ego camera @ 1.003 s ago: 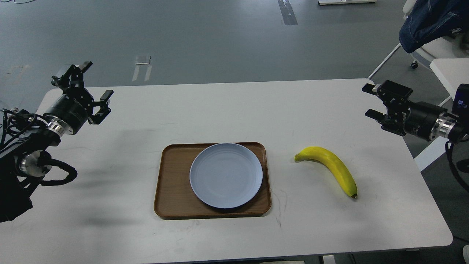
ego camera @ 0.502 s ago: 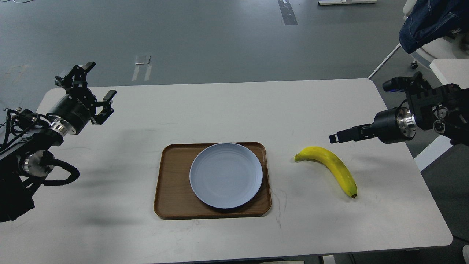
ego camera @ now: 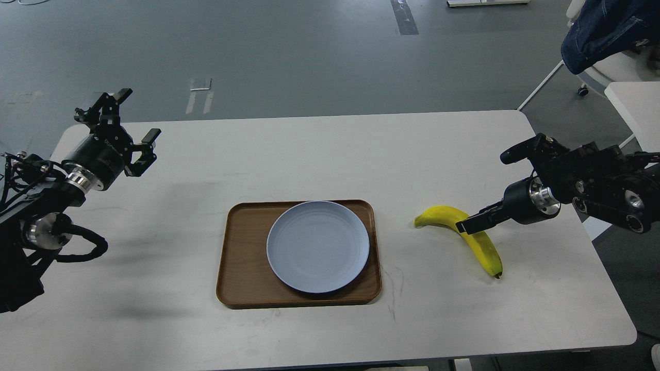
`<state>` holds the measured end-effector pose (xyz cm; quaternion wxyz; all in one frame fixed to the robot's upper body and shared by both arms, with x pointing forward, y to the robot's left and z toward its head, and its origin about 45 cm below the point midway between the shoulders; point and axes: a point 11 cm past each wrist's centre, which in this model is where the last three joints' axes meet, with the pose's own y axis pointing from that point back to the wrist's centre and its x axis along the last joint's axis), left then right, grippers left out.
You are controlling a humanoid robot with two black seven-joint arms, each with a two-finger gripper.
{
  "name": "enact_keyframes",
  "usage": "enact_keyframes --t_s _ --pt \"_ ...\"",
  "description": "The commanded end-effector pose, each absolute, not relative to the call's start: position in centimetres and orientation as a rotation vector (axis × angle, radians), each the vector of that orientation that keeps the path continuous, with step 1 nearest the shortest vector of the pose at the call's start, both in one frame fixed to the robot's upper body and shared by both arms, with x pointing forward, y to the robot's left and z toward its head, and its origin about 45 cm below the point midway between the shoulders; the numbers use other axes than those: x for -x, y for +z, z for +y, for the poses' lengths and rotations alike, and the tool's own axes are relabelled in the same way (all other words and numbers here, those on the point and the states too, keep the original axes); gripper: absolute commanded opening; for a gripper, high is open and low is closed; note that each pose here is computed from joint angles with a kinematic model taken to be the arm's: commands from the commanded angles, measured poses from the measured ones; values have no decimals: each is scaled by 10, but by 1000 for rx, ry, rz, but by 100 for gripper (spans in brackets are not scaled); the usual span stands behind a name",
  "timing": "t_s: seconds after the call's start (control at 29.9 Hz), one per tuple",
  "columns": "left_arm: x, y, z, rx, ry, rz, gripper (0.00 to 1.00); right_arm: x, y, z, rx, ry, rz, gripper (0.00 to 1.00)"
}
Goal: Place banana on plate with both arms
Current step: 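Reach the right gripper down to the banana's stem end, then grasp the banana with the right gripper and lift it toward the plate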
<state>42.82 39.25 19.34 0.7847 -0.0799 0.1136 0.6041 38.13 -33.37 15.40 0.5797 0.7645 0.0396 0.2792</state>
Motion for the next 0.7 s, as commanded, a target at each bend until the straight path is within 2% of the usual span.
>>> enact_keyframes --t_s 0.0,0.03,0.1,0.13,0.2,0.23,0.27,0.3,0.5,0.67 --pt "-428 194 394 172 1305 244 98 -378 149 -327 -1803 650 109 73" --pt "-428 194 394 172 1305 244 98 -378 149 -327 -1803 650 109 70" --pt "-428 193 393 171 1304 246 98 -378 149 -325 -1805 652 112 53" --pt "-428 193 393 171 1304 246 98 -378 149 -325 -1805 652 112 53" --pt "-428 193 393 170 1304 245 98 -377 149 -326 -1802 650 116 32" --pt "-428 193 393 170 1304 245 98 -376 148 -328 -1798 647 119 25" --pt "-428 193 393 171 1304 246 98 -376 149 -329 -1794 646 121 12" --pt "-428 193 393 171 1304 246 98 -376 150 -330 -1791 646 126 4" --pt "-428 193 393 172 1303 246 98 -382 165 -325 -1795 678 119 0" --pt "-429 195 393 176 1302 243 98 -403 201 -302 -1802 775 98 0"
